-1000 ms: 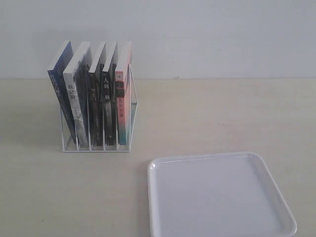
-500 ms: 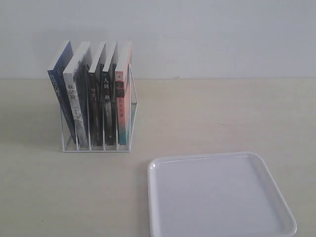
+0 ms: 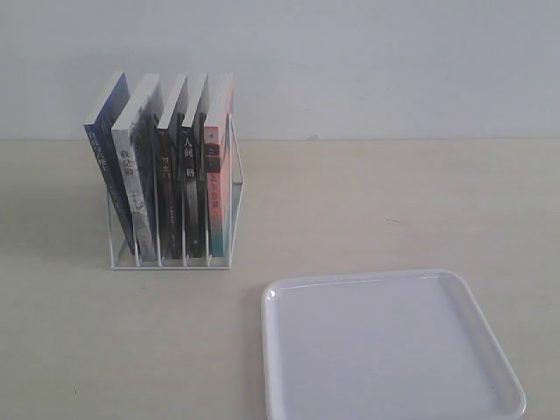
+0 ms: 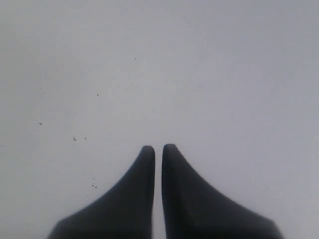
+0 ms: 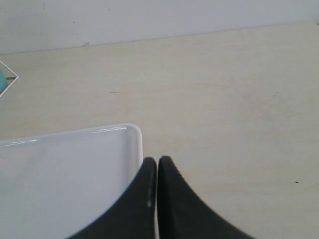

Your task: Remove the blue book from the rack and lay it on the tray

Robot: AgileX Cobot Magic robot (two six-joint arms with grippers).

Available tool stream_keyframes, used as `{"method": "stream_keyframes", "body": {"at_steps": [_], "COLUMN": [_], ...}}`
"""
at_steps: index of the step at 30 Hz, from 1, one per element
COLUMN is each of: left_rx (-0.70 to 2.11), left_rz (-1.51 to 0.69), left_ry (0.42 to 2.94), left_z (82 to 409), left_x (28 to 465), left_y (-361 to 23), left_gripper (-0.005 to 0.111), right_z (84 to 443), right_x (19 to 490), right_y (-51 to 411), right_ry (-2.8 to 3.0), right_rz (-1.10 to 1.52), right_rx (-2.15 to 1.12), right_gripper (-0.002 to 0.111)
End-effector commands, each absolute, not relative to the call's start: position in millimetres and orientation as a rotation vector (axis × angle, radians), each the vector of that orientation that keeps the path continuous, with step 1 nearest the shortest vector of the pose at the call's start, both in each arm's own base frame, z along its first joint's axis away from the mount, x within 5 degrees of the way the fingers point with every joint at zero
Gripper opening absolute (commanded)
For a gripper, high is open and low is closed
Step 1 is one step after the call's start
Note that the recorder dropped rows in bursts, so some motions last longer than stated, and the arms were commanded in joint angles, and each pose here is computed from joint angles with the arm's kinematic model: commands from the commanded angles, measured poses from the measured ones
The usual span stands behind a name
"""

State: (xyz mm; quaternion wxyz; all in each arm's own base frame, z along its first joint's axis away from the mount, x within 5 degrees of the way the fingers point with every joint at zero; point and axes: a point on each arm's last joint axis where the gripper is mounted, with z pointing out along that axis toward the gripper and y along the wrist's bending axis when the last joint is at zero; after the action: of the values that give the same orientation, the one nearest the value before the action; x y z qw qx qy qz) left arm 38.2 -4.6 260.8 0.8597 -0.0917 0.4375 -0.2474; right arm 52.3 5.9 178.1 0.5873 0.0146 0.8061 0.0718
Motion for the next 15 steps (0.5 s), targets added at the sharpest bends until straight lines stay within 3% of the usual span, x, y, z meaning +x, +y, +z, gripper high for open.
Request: {"method": "stream_keyframes", "body": {"at_steps": [1, 7, 15], "left_rx": [-0.219, -0.255, -0.193], "left_rz": [-0.599, -0.603, -0.614], "left_ry": [0.903, 0.984, 1.332], "left_z": [263, 301, 336], "left_x": [37, 47, 106], "left_y": [-5, -5, -20], "left_gripper": [0.005, 0.005, 0.005], "right_z": [179, 179, 179], "right_x": [52, 52, 52], "right_y": [6, 6, 6], "right_ry": [1.866, 1.866, 1.866], "right_rz": [0.159, 0.159, 0.159], "right_rx": [0.023, 0.023, 0.023], "right_gripper": [0.000, 0.000, 0.000]}}
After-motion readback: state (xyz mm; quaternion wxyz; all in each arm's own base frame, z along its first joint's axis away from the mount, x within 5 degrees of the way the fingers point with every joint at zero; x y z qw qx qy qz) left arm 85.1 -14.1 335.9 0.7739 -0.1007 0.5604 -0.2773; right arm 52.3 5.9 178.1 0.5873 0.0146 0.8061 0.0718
